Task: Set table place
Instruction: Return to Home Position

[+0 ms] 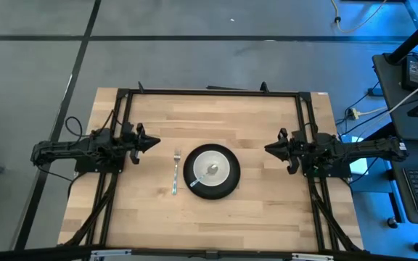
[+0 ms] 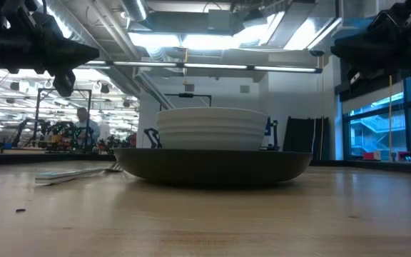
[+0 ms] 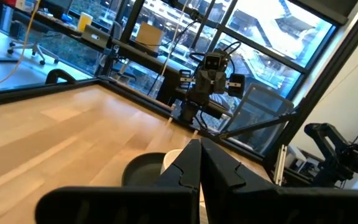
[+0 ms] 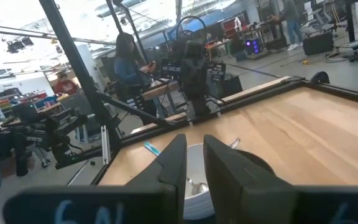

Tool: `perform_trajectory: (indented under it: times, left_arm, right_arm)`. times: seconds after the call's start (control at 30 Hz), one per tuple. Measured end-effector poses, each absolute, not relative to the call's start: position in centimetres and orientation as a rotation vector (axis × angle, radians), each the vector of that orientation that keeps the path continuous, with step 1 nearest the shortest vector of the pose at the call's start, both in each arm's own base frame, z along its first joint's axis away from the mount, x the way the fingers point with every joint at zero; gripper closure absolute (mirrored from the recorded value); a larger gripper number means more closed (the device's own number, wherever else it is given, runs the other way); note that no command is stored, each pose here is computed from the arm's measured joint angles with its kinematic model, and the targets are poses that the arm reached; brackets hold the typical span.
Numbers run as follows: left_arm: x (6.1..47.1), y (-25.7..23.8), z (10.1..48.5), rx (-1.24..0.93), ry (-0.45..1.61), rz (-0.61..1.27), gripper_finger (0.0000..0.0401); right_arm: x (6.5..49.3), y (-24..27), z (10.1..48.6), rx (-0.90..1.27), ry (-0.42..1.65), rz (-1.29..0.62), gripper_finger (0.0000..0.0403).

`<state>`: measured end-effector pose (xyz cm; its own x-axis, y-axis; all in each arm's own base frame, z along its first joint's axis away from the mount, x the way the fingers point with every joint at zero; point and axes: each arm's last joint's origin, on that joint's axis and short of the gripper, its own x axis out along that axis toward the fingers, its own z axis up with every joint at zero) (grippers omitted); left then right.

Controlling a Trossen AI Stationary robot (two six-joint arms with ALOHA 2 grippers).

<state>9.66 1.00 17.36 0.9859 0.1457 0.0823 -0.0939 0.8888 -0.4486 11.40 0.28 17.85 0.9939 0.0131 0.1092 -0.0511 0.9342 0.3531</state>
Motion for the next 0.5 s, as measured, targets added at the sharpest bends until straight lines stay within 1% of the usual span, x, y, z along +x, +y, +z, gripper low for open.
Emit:
perform_trajectory:
  times: [0.3, 0.5]
  left_arm:
    - [9.66, 1.00, 17.36, -0.460, -0.115, 0.124, 0.0401]
    - [9.66, 1.00, 17.36, -0.459, -0.115, 0.124, 0.0401]
  right_arm:
    - [11.37, 0.28, 17.89, 0.361, -0.109, 0.033, 0.0345]
    - [10.64, 0.26, 18.62, 0.362, -0.190, 0.048, 0.0345]
